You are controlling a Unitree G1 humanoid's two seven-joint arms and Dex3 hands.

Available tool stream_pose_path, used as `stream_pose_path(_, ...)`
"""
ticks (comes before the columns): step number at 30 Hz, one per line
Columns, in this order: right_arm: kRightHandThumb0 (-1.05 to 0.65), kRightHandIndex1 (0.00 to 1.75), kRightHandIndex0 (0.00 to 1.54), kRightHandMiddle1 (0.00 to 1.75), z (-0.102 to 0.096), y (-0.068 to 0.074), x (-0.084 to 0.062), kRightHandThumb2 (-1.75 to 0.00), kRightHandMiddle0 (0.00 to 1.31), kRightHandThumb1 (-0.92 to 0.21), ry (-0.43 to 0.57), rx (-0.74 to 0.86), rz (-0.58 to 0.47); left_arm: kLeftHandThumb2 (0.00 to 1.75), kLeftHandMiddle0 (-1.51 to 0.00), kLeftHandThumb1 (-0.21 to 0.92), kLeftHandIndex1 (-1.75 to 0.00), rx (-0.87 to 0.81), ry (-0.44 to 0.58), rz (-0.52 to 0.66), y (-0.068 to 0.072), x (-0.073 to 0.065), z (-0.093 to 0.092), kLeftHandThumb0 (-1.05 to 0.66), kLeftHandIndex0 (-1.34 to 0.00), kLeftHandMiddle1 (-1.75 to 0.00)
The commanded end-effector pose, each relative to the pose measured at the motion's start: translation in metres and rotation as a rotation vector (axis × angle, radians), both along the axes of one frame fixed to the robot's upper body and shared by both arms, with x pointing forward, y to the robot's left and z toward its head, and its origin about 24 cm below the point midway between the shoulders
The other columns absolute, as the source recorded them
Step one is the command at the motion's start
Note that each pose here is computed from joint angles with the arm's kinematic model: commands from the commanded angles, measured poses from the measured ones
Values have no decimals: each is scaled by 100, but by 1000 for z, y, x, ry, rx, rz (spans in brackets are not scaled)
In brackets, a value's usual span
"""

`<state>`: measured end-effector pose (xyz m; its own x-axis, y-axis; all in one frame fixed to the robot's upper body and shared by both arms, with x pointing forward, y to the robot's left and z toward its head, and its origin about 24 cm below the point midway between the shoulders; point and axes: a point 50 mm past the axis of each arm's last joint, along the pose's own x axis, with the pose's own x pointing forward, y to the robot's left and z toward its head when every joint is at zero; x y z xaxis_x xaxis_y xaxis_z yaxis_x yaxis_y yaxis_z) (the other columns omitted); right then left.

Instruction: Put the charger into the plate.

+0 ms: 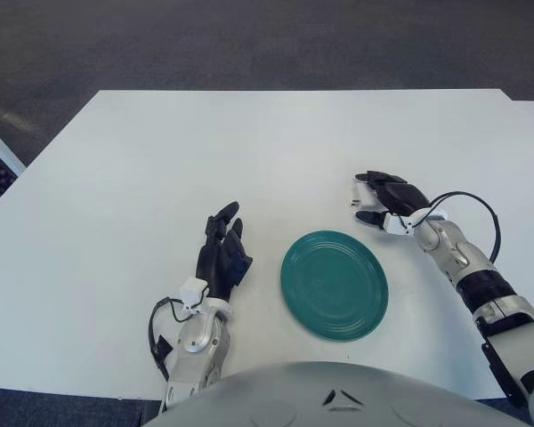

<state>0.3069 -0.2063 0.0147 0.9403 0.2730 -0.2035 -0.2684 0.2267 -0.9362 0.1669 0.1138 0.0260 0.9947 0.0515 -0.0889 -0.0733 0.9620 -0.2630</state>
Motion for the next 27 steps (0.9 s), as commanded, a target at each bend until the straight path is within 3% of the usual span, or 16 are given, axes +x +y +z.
stream_pose_path(1, -92, 2, 23, 54, -24, -16, -10, -60, 0, -92, 98, -73, -50, 87, -32, 92, -83, -34, -17, 5, -5, 1, 2, -91, 0, -1)
stream_pose_path(10, -90, 2, 26, 57, -33, -29, -15, -60, 0, -92, 140, -119, -43, 88, -30, 92, -83, -56, -26, -5, -6, 2, 4, -93, 0, 0)
stream_pose_path(16, -85, 6, 38, 69, -32, -42, -18, -60, 0, -92, 145, -171, -25, 87, -32, 92, -86, -53, -21, 19, -6, 2, 4, -94, -1, -2)
stream_pose_path(17, -84, 8, 44, 90, -32, -43, -18, -60, 0, -92, 144, -176, -24, 87, -33, 92, -86, -53, -21, 21, -6, 2, 4, -95, -2, -2)
stream_pose_path(18, -82, 13, 53, 123, -29, -49, -17, -61, 0, -92, 119, -195, -23, 86, -34, 92, -87, -60, -17, 30, -7, 1, 3, -95, -2, -2)
stream_pose_path(19, -76, 69, 53, 142, -26, -53, -16, -59, 11, -92, 100, -208, -22, 86, -35, 92, -88, -65, -14, 36, -7, 1, 3, -95, -2, -2)
stream_pose_path(21, -70, 121, 54, 158, -23, -57, -15, -58, 24, -92, 61, -248, -7, 86, -36, 92, -88, -68, -12, 41, -7, 1, 3, -95, -3, -3)
stream_pose_path(24, -65, 157, 56, 169, -21, -60, -14, -58, 36, -92, 16, -295, 14, 86, -38, 92, -89, -76, -19, 36, -8, 1, 3, -94, -4, -4)
stream_pose_path(27, -61, 169, 60, 173, -20, -61, -13, -61, 45, -92, -30, -321, 28, 86, -39, 92, -90, -91, -26, 32, -7, 1, 3, -94, -4, -4)
